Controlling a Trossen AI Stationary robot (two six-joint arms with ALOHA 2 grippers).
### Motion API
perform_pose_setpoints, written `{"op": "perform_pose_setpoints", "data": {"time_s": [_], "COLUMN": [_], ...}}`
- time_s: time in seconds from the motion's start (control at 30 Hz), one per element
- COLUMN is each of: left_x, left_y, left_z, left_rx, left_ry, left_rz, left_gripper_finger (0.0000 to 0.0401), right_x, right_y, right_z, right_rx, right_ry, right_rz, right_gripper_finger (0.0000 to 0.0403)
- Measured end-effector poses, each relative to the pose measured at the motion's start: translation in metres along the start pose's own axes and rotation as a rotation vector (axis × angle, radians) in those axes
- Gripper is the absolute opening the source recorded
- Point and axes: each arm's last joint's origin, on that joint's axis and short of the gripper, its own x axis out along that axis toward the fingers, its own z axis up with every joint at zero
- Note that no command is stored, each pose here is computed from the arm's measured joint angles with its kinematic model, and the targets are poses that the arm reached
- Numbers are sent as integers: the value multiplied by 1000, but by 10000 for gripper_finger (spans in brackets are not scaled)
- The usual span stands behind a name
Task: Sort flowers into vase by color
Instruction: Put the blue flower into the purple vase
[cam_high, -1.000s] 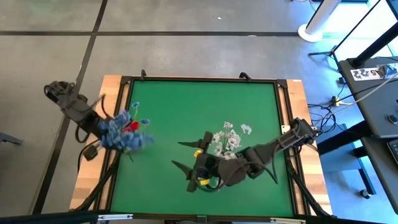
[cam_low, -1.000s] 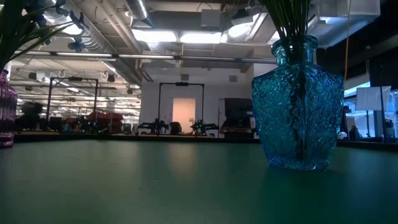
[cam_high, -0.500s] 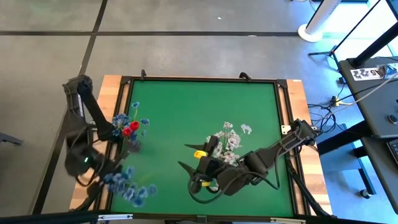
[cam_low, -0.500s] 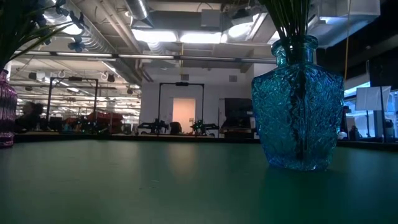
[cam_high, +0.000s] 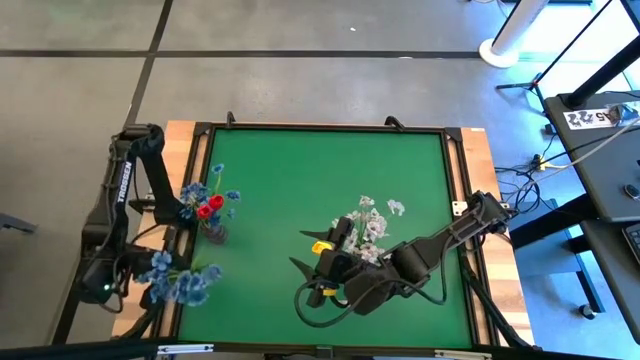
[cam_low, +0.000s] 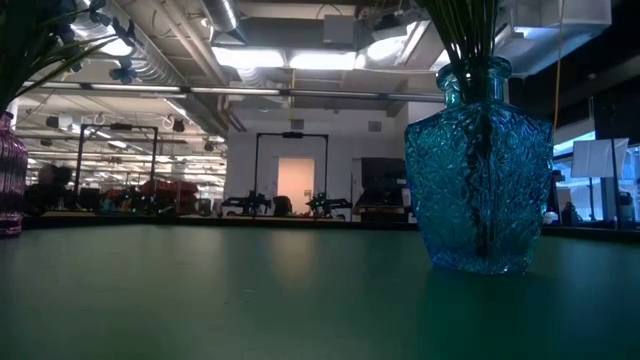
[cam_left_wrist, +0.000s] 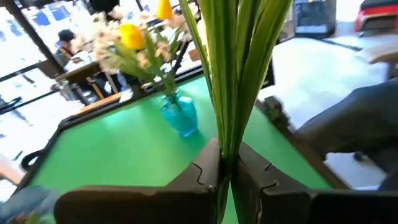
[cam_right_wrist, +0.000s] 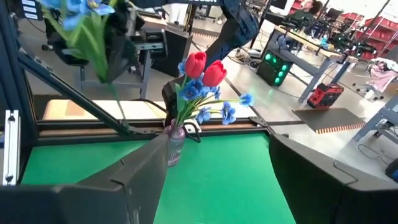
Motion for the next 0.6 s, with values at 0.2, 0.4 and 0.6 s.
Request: {"op": "perform_pose_setpoints", "data": {"time_s": [0.2,0.4,0.6], "left_x": [-1,-1,-5], "left_y": [16,25,37], "left_z": [-13,-19,-15], "left_rx": [-22,16,129], "left_ry": [62,151,201], "left_rz": [53,54,74], "left_gripper_finger": [16,16,16], "right_x": [0,0,0], "right_y": [0,-1,-1], "right_z": [-5,-6,-6], "right_rx": [5,2,0], "right_ry": [32,39,40], "right_rz": [-1,-2,-3], "right_gripper_finger": [276,276,276]}}
